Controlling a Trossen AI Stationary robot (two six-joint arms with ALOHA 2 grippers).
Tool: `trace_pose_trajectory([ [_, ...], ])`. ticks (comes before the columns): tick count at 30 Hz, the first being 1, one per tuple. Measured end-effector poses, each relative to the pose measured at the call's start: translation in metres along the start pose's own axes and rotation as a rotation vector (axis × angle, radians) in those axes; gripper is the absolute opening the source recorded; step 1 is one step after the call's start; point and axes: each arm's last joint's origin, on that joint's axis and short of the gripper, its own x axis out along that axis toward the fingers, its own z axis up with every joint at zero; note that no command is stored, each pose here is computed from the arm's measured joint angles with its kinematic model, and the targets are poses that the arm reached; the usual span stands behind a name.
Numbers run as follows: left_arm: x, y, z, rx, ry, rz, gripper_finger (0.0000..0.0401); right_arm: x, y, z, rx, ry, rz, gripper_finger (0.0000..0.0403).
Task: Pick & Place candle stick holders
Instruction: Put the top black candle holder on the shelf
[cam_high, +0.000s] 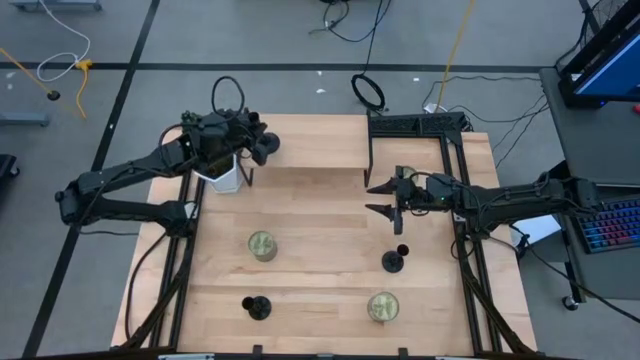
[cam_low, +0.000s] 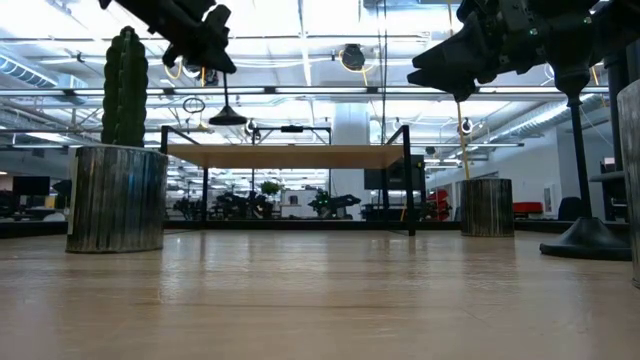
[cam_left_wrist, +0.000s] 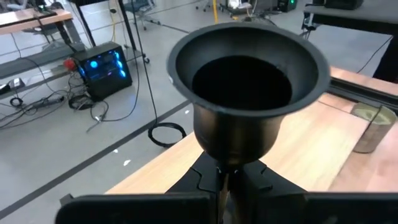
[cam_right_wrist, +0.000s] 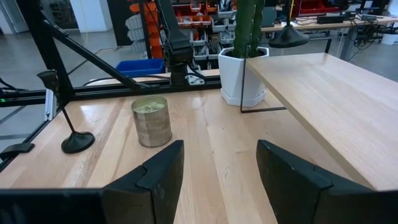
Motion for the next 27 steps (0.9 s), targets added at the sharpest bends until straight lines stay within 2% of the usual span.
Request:
trace_pose_trajectory([
  [7,0.019,0.009,-0.012,-0.013,0.11,0.018,0.0012,0.0,0.0,-0.001,0.016,0.007,-0.003,0.0196],
  [14,0.038,0.02,-0.013,-0.017,0.096,0.053,0.0012,0.0,-0.002,0.0,0.046,-0.002,-0.033,0.0196],
  [20,0.041,0.033,-0.015,-0.027,0.119,0.075,0.0012,0.0,-0.002,0.0,0.046,-0.003,-0.033,0.0196],
  [27,0.041,0.038,-0.02,-0.028,0.173,0.051,0.0012,0.0,-0.003,0.0,0.046,-0.004,-0.058,0.0196],
])
